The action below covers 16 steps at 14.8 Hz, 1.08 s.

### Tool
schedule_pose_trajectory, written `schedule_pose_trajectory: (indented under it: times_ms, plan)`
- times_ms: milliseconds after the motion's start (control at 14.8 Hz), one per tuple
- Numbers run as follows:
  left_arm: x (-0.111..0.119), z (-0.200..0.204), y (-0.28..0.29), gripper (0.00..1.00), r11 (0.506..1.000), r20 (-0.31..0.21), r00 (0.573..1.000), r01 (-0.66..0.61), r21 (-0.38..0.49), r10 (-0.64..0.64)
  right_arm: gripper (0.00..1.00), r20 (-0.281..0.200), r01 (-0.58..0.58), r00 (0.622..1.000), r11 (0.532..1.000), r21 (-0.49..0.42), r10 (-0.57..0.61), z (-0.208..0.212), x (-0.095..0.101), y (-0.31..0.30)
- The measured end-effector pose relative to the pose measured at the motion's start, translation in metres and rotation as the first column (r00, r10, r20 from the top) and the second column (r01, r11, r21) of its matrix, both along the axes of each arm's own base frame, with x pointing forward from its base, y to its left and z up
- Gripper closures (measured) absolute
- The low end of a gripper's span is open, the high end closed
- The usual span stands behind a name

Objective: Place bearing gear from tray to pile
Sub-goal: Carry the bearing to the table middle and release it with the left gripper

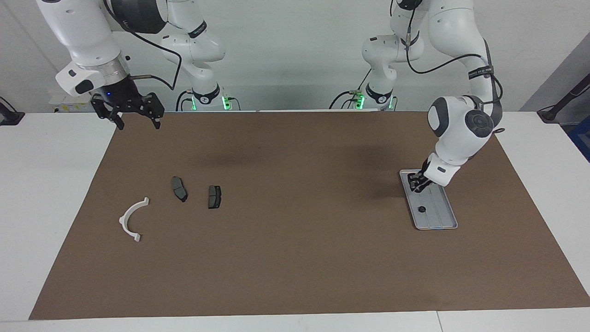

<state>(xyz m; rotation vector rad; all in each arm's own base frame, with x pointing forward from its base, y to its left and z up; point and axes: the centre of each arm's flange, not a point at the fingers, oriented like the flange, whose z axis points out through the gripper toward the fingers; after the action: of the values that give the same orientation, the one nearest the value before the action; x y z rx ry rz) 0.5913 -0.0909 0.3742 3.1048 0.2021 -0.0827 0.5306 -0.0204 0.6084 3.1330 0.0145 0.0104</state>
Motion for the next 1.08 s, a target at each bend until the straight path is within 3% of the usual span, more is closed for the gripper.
schedule_pose_trajectory:
  times_ms: [405, 676, 1081]
  plan:
    - [-0.028, 0.009, -0.185, 0.65, 0.991, 0.012, 0.991, -0.135, -0.022, 0.135, 0.00, 0.004, -0.003, 1.000, 1.000, 0.018, 0.003, 0.001, 0.000, 0.004]
    - [-0.050, -0.018, -0.282, 0.65, 0.981, -0.010, 0.981, -0.195, -0.016, 0.195, 0.00, 0.001, 0.006, 1.000, 1.000, 0.018, -0.006, 0.000, 0.000, -0.001]
    - [-0.064, -0.050, -0.319, 0.65, 0.974, -0.010, 0.974, -0.224, -0.022, 0.224, 0.00, -0.012, 0.010, 1.000, 1.000, 0.019, -0.010, -0.006, -0.001, -0.003]
